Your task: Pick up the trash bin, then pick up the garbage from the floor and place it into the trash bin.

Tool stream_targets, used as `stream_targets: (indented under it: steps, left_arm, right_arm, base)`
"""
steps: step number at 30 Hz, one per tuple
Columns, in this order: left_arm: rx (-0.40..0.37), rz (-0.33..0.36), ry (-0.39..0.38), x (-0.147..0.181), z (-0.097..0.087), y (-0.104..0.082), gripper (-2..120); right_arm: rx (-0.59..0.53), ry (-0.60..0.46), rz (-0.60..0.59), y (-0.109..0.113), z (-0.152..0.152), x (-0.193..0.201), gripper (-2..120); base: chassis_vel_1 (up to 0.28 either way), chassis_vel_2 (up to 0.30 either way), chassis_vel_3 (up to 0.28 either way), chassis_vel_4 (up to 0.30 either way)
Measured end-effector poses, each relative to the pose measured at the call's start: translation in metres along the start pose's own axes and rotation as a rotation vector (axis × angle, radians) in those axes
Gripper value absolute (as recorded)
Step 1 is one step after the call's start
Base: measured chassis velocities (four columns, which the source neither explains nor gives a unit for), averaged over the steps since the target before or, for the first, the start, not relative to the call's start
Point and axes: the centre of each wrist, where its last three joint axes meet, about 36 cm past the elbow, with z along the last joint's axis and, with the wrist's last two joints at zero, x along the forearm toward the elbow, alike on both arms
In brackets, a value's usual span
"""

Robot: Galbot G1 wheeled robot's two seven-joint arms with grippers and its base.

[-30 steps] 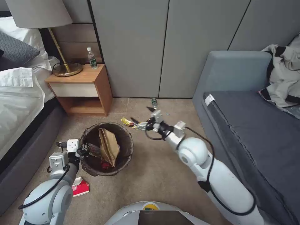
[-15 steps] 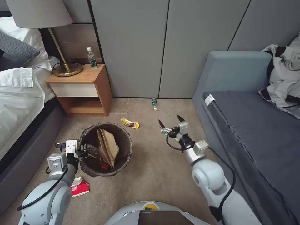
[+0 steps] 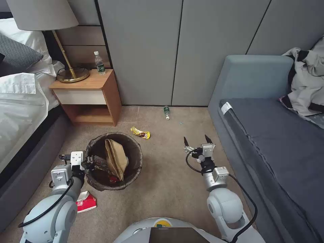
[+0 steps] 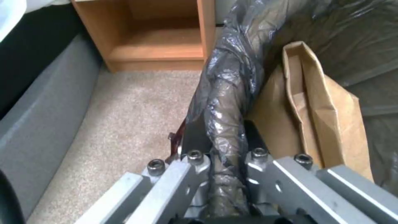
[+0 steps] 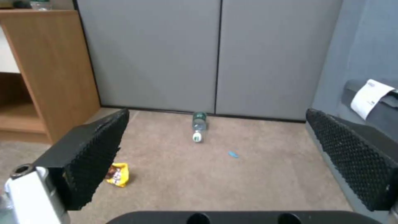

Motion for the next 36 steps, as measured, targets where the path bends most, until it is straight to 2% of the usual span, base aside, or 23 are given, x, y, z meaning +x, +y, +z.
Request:
stream_targets:
  steps: [36]
  left_arm:
    - [0.002, 0.015, 0.002, 0.0004, 0.0013, -0.0023, 3]
  right_arm:
    - [-0.005, 0.019, 0.024, -0.0043, 0.0006, -0.0029, 100]
  base:
    - [0.0, 0.0, 0.0, 0.0]
